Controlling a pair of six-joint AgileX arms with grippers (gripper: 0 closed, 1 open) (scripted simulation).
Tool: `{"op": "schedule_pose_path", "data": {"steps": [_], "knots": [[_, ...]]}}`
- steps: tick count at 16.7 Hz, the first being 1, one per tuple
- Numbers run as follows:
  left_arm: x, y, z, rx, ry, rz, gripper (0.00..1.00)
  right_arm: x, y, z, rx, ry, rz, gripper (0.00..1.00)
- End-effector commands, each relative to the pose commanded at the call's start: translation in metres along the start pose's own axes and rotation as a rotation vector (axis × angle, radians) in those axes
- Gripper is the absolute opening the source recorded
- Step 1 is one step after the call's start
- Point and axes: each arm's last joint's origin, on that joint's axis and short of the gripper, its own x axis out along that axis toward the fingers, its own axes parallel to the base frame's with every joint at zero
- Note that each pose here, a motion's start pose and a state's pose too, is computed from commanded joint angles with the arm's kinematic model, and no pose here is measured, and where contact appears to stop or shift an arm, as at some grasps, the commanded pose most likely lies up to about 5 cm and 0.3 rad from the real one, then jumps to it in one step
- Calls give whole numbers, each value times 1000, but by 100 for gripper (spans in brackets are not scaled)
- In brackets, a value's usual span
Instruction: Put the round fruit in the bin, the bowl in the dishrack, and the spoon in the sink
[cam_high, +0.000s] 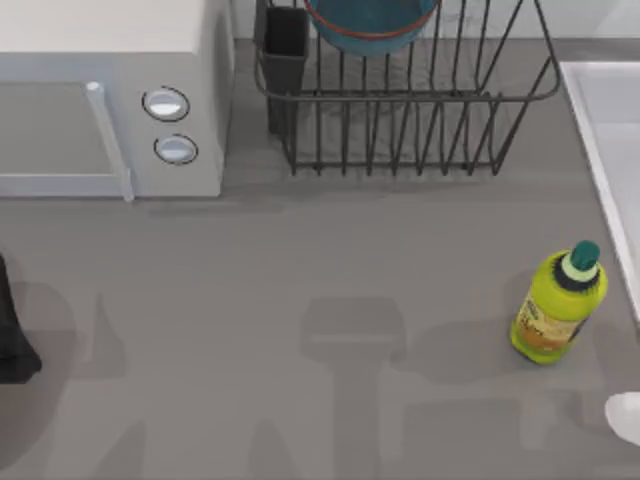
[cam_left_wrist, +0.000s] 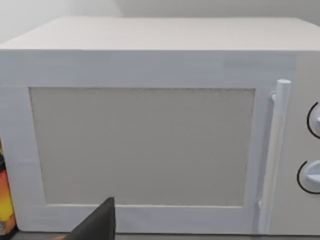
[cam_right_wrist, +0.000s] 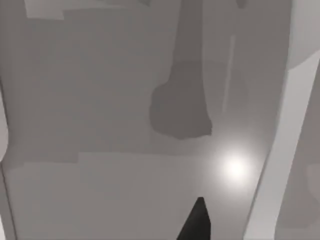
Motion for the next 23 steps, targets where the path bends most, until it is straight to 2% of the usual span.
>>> {"op": "schedule_pose_path", "data": {"steps": [3, 8, 11, 14, 19, 23], "knots": [[0, 0, 0, 0, 0, 0, 100, -21, 3, 0, 5, 3, -28, 0], [0, 0, 0, 0, 0, 0, 100, -21, 3, 0, 6, 3, -26, 0], [0, 0, 0, 0, 0, 0, 100, -27, -6, -5, 38, 4, -17, 0], [0, 0, 0, 0, 0, 0, 100, -43, -30, -17, 100, 6, 11, 0], [0, 0, 0, 0, 0, 0, 100, -72, -95, -54, 206, 8, 60, 0], [0, 0, 0, 0, 0, 0, 100, -82, -138, -80, 251, 7, 93, 0]]}}
